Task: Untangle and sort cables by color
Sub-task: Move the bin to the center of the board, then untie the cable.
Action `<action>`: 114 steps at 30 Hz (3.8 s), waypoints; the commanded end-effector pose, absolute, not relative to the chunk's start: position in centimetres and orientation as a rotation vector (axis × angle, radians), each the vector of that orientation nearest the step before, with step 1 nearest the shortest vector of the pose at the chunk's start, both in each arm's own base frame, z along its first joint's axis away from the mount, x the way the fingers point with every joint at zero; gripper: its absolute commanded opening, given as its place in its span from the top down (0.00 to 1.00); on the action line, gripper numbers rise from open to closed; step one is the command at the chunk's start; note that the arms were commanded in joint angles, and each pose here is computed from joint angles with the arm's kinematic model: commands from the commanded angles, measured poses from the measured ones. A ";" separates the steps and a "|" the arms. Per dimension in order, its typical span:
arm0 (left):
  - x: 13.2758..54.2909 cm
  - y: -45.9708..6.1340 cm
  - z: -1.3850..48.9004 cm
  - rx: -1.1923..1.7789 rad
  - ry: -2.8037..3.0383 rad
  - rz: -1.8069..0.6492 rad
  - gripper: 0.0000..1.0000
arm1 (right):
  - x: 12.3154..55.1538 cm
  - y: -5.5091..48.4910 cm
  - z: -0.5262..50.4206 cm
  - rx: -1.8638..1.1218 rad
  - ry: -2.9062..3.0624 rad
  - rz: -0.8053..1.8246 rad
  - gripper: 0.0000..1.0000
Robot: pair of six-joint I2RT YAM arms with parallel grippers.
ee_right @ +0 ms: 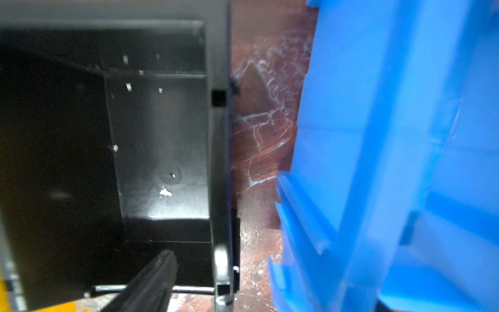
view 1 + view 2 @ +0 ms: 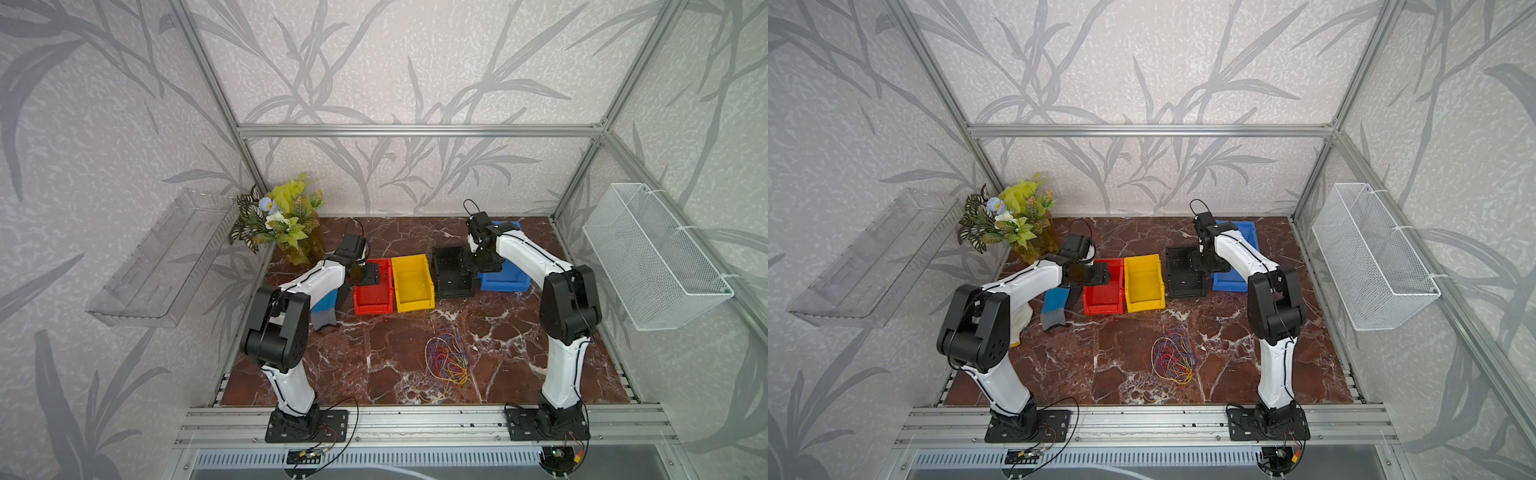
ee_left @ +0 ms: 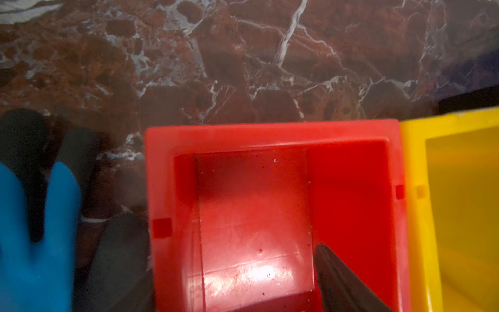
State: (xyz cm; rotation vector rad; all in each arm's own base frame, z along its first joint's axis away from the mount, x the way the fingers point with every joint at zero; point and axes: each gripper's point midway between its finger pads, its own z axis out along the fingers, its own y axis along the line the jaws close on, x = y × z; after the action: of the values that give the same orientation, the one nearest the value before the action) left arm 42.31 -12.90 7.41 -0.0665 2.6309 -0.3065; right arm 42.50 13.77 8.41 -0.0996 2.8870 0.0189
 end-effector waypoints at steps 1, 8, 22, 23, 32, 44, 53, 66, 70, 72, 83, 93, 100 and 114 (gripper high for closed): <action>43.6 -14.5 7.1 -0.120 2.640 -0.362 0.25 | 41.7 14.0 8.4 -0.069 2.915 -0.047 0.28; 46.9 -15.4 7.0 -0.154 2.624 -0.341 0.34 | 41.6 14.5 8.0 -0.061 2.941 -0.049 0.55; 50.5 -14.1 5.7 -0.360 2.596 -0.237 0.50 | 45.4 14.4 8.6 -0.120 2.928 -0.084 0.64; 50.8 -14.1 5.6 -0.363 2.596 -0.232 0.49 | 45.8 14.1 8.6 -0.099 2.930 -0.097 0.63; 52.1 -14.2 7.1 -0.270 2.579 -0.287 0.21 | 46.3 13.4 10.1 -0.071 2.926 -0.080 0.50; 48.5 -13.3 15.1 -0.007 2.497 -0.248 0.00 | 40.7 11.7 19.0 0.023 2.797 -0.012 0.12; 40.5 -13.7 18.0 0.456 2.438 -0.289 0.00 | 28.0 14.9 16.5 -0.171 2.958 0.093 0.07; 29.0 -15.8 17.0 1.039 2.302 -0.534 0.00 | 17.2 22.0 4.3 -0.335 3.254 0.312 0.17; 28.6 -16.0 16.9 1.054 2.275 -0.552 0.00 | 17.6 24.1 2.6 -0.419 3.187 0.411 0.57; 28.2 -16.5 17.0 1.073 2.257 -0.598 0.00 | 18.1 24.4 2.7 -0.478 3.123 0.407 0.82; 26.5 -20.7 20.2 1.226 2.034 -0.895 0.00 | 17.5 31.9 16.5 -1.201 2.241 0.413 1.00; 25.0 -24.0 20.2 1.331 1.962 -1.038 0.00 | 19.1 32.7 20.1 -1.292 1.945 0.325 1.00; 23.7 -24.0 19.6 1.403 1.946 -1.049 0.07 | 19.5 31.2 20.0 -1.287 1.900 0.243 1.00; 23.6 -22.8 21.0 1.473 1.937 -0.932 0.00 | 20.1 28.6 18.6 -1.304 1.890 0.088 1.00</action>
State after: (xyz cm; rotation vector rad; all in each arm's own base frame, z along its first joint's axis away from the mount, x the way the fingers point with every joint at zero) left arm 24.05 -23.26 20.07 1.4330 1.9657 -0.9638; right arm 19.76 28.88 17.47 -1.3348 1.9304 0.1018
